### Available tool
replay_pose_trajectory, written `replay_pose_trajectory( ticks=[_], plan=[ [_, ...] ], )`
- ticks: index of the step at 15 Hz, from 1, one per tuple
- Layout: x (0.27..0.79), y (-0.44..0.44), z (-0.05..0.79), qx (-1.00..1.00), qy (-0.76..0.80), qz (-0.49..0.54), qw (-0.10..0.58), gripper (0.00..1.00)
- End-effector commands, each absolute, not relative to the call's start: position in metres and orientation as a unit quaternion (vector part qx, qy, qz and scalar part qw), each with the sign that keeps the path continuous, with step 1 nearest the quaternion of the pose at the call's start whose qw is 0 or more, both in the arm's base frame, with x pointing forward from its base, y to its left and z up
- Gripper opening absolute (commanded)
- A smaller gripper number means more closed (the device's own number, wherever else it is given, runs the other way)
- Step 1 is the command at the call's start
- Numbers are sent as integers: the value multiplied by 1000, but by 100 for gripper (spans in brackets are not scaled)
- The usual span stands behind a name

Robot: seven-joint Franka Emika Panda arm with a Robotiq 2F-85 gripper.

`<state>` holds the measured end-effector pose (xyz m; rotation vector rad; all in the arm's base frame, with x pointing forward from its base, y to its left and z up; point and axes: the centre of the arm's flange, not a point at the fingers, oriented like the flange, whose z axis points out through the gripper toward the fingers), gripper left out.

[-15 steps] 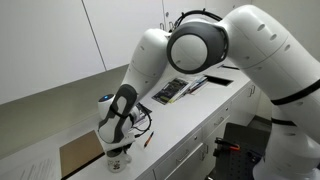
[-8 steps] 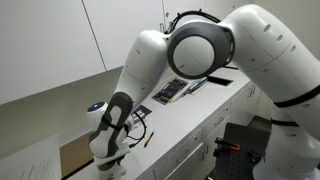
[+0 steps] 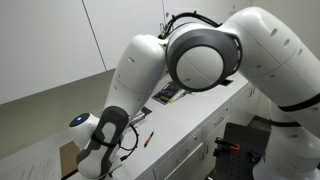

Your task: Slide the mug to the left

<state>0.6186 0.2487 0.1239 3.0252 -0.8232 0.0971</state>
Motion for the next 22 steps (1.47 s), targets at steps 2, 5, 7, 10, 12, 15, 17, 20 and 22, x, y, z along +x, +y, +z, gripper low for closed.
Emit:
replay_pose_trajectory(
  ticks=[2,5,7,10,12,15,17,20,22],
  plan=[
    [631,261,120,963,-268,36,19,2],
    [635,261,122,963,-267,38,12,2],
    [636,259,124,962,-271,40,7,34],
    [637,256,133,961,-274,48,-6,49],
    [640,254,142,959,-276,60,-19,64],
    [644,250,157,958,-277,68,-37,88],
    [644,248,172,958,-276,61,-47,99],
    [646,245,199,958,-275,66,-44,100],
    [646,241,216,960,-271,62,-44,100]
  ],
)
